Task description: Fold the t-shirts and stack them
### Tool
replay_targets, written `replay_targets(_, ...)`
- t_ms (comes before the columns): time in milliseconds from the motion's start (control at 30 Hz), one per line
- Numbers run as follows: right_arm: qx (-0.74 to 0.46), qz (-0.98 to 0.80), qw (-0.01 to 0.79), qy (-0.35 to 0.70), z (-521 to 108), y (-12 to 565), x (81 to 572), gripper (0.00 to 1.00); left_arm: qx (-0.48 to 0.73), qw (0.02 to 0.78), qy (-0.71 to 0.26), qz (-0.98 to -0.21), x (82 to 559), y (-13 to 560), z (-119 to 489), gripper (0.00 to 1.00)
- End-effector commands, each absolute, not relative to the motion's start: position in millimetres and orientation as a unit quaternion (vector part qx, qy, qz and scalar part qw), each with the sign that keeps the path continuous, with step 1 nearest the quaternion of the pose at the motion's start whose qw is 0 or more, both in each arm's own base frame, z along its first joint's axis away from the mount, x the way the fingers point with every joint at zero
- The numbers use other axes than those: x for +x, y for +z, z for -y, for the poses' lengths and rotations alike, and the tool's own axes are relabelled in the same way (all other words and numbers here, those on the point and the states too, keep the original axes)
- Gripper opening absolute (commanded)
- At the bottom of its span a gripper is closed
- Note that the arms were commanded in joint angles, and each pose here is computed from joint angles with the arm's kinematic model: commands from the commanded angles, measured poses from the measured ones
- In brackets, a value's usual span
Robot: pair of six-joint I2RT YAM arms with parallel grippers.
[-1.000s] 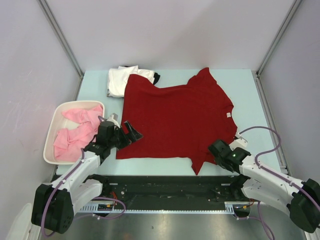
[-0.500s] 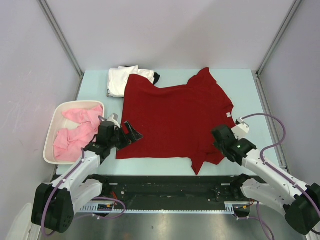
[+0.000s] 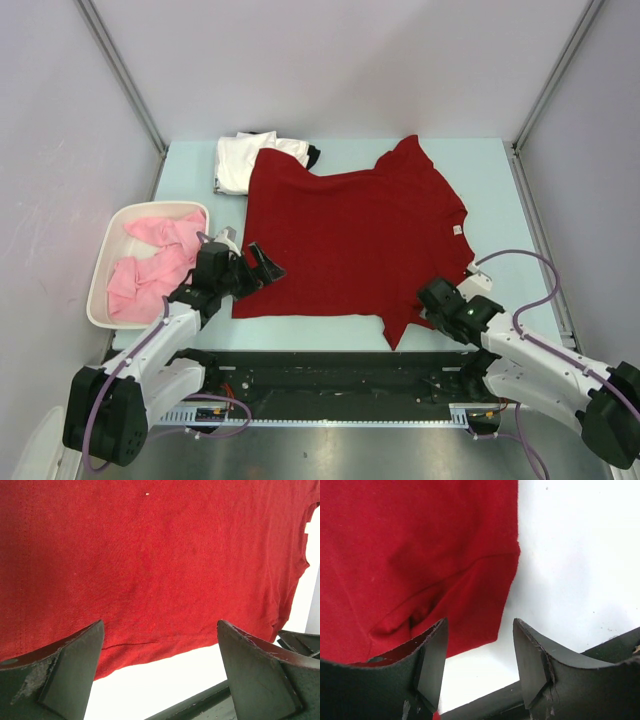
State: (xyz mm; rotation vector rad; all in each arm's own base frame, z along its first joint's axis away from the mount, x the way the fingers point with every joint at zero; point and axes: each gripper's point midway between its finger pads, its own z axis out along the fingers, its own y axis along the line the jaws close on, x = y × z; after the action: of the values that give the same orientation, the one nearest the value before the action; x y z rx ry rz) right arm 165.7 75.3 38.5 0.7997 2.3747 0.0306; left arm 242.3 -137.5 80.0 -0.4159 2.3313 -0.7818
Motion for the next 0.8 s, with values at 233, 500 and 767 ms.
replay_targets(233, 0.322, -0.889, 0.324, 0.006, -74, 26, 170, 0.51, -0.140, 0.335, -0.303, -0.881, 247, 92, 140, 0.99)
replay_targets(500, 0.321, -0.891, 0.320, 0.013, -81, 23, 177, 0.00, -0.139, 0.335, -0.299, -0.883, 246, 90, 139, 0.99)
replay_targets(767, 0.312, -0.868, 0.384, 0.034, -82, 84, 206, 0.00, -0.140, 0.333, -0.298, -0.883, 248, 90, 139, 0.99)
